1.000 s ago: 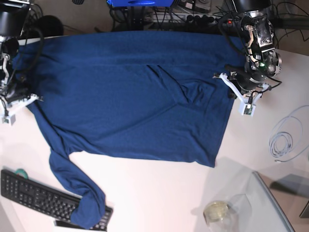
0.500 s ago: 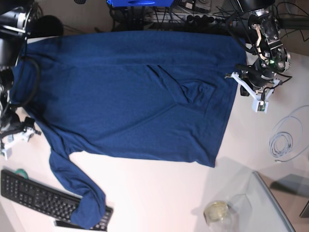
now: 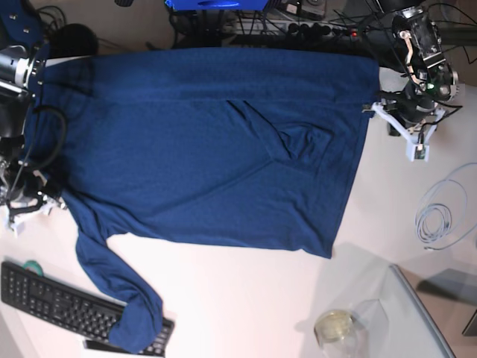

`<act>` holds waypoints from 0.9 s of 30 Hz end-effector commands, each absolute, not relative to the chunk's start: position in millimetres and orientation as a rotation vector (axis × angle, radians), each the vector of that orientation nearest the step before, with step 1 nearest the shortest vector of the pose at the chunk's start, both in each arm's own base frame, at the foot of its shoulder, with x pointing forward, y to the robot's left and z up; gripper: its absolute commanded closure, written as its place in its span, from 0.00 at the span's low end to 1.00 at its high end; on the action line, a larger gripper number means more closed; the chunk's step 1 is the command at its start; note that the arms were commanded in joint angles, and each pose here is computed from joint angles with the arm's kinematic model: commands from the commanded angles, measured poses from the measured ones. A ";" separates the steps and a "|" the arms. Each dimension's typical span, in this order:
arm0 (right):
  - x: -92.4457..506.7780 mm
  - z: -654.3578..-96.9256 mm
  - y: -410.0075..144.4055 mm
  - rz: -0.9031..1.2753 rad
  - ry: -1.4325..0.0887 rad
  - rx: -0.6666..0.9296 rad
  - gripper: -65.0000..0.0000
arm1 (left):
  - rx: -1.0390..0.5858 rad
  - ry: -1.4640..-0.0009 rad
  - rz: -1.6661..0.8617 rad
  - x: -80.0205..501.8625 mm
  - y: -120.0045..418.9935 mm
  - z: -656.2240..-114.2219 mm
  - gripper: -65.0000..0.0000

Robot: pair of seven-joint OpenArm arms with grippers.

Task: Layout the t-shirt on the table in an organized manner, then fold the t-shirt properly
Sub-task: 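Hold the shirt edges with both grippers, adjusting the left gripper's grip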

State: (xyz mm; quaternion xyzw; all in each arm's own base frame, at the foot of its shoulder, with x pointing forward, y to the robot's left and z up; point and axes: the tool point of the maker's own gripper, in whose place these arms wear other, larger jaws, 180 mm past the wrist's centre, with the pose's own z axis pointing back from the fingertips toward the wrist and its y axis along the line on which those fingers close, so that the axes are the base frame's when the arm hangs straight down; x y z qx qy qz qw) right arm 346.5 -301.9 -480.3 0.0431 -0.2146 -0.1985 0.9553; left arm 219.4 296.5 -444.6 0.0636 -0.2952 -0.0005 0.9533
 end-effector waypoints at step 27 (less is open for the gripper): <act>347.6 -472.2 -285.6 -0.300 -0.475 0.135 0.79 | 0.113 -0.614 0.001 224.0 295.7 -445.5 1.00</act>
